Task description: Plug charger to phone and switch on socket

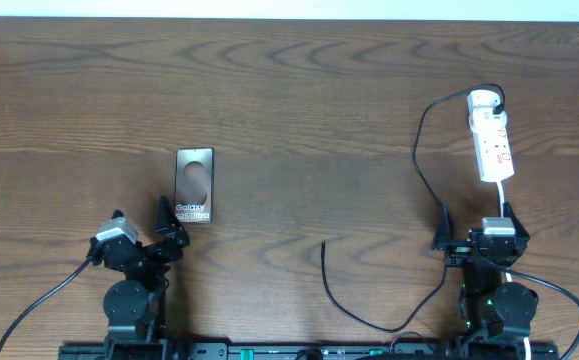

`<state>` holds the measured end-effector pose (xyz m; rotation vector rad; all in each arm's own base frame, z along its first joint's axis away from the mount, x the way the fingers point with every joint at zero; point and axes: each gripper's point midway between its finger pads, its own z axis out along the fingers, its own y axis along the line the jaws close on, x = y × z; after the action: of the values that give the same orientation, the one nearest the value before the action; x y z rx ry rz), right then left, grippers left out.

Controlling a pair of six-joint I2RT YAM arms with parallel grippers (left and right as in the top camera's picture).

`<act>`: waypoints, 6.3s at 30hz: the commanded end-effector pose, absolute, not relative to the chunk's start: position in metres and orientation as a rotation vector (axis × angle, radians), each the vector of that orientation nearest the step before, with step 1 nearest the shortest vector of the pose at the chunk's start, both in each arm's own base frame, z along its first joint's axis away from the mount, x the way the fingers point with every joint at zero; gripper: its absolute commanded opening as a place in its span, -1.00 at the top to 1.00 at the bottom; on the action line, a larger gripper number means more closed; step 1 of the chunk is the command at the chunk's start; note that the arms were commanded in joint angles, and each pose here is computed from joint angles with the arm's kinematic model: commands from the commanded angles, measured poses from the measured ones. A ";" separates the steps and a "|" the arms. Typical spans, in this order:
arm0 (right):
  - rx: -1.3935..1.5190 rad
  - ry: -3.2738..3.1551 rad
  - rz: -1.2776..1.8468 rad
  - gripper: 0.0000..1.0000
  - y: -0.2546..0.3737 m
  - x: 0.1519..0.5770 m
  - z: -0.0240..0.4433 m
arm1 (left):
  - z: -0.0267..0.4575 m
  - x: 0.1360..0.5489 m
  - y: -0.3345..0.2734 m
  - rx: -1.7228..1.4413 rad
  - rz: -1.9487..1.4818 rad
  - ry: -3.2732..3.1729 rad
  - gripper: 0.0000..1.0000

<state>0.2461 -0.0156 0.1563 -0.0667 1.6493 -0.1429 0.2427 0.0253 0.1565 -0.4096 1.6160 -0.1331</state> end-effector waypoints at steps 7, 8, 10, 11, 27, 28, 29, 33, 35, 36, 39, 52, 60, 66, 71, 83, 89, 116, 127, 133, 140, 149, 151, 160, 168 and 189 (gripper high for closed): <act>-0.073 1.651 -0.153 -0.98 -0.016 0.246 0.155 | 0.139 0.242 0.027 -0.412 -0.104 1.667 -0.70; -0.073 1.651 -0.153 -0.98 -0.016 0.246 0.155 | 0.139 0.242 0.027 -0.412 -0.104 1.667 -0.70; -0.072 1.651 -0.153 -0.99 -0.016 0.246 0.155 | 0.139 0.242 0.027 -0.412 -0.104 1.667 -0.70; -0.073 1.651 -0.154 -0.98 -0.016 0.246 0.156 | 0.139 0.242 0.027 -0.412 -0.104 1.667 -0.71; -0.073 1.651 -0.153 -0.98 -0.016 0.246 0.155 | 0.139 0.242 0.027 -0.412 -0.104 1.667 -0.70; -0.073 1.651 -0.153 -0.99 -0.016 0.246 0.155 | 0.139 0.242 0.027 -0.412 -0.104 1.667 -0.70; -0.073 1.651 -0.153 -0.99 -0.016 0.246 0.155 | 0.139 0.242 0.027 -0.412 -0.103 1.667 -0.70; -0.073 1.651 -0.153 -0.98 -0.016 0.246 0.155 | 0.139 0.242 0.027 -0.412 -0.104 1.667 -0.70; -0.073 1.651 -0.153 -0.99 -0.016 0.246 0.155 | 0.139 0.242 0.027 -0.412 -0.104 1.667 -0.70; -0.072 1.651 -0.153 -0.99 -0.016 0.246 0.155 | 0.139 0.242 0.027 -0.412 -0.104 1.667 -0.70; -0.072 1.651 -0.153 -0.98 -0.016 0.246 0.155 | 0.139 0.242 0.027 -0.412 -0.104 1.667 -0.70; -0.073 1.651 -0.153 -0.98 -0.016 0.246 0.155 | 0.139 0.242 0.027 -0.412 -0.104 1.667 -0.70; -0.073 1.651 -0.153 -0.99 -0.016 0.246 0.155 | 0.139 0.242 0.027 -0.412 -0.104 1.667 -0.70; -0.073 1.651 -0.153 -0.99 -0.016 0.246 0.155 | 0.139 0.242 0.027 -0.412 -0.104 1.667 -0.70; -0.073 1.651 -0.153 -0.98 -0.016 0.246 0.155 | 0.139 0.242 0.027 -0.412 -0.104 1.667 -0.70; -0.073 1.651 -0.153 -0.99 -0.016 0.246 0.155 | 0.139 0.242 0.027 -0.412 -0.104 1.667 -0.70; -0.073 1.651 -0.154 -0.99 -0.016 0.246 0.156 | 0.142 0.241 0.032 -0.431 -0.082 1.650 -0.70; -0.073 1.651 -0.154 -0.98 -0.016 0.246 0.156 | 0.296 0.340 0.006 -0.130 0.018 2.131 -0.70; -0.073 1.651 -0.154 -0.99 -0.016 0.246 0.156 | 0.199 0.402 -0.003 -0.071 0.020 2.624 -0.70; -0.072 1.651 -0.153 -0.98 -0.016 0.246 0.155 | 0.158 0.408 -0.004 -0.071 0.023 2.735 -0.70; -0.073 1.651 -0.153 -0.99 -0.016 0.246 0.155 | 0.137 0.403 -0.008 -0.064 -0.009 2.805 -0.40; -0.073 1.651 -0.154 -0.99 -0.016 0.246 0.156 | 0.135 0.402 -0.008 -0.064 -0.007 2.814 -0.97; -0.073 1.651 -0.153 -0.99 -0.016 0.246 0.155 | 0.135 0.402 -0.008 -0.064 -0.007 2.815 -0.97; -0.073 1.651 -0.153 -0.99 -0.016 0.246 0.155 | 0.113 0.381 -0.008 -0.064 -0.002 2.908 -0.97; -0.073 1.651 -0.153 -0.98 -0.016 0.246 0.155 | 0.074 0.354 -0.023 -0.060 -0.128 3.002 -0.97; -0.073 1.651 -0.154 -0.99 -0.016 0.246 0.156 | 0.043 0.357 -0.028 -0.037 -0.056 2.960 -0.97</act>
<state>0.2461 -0.0162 0.1561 -0.0648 1.6503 -0.1463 0.3588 -0.0332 0.0510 -0.0043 2.9408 -0.0983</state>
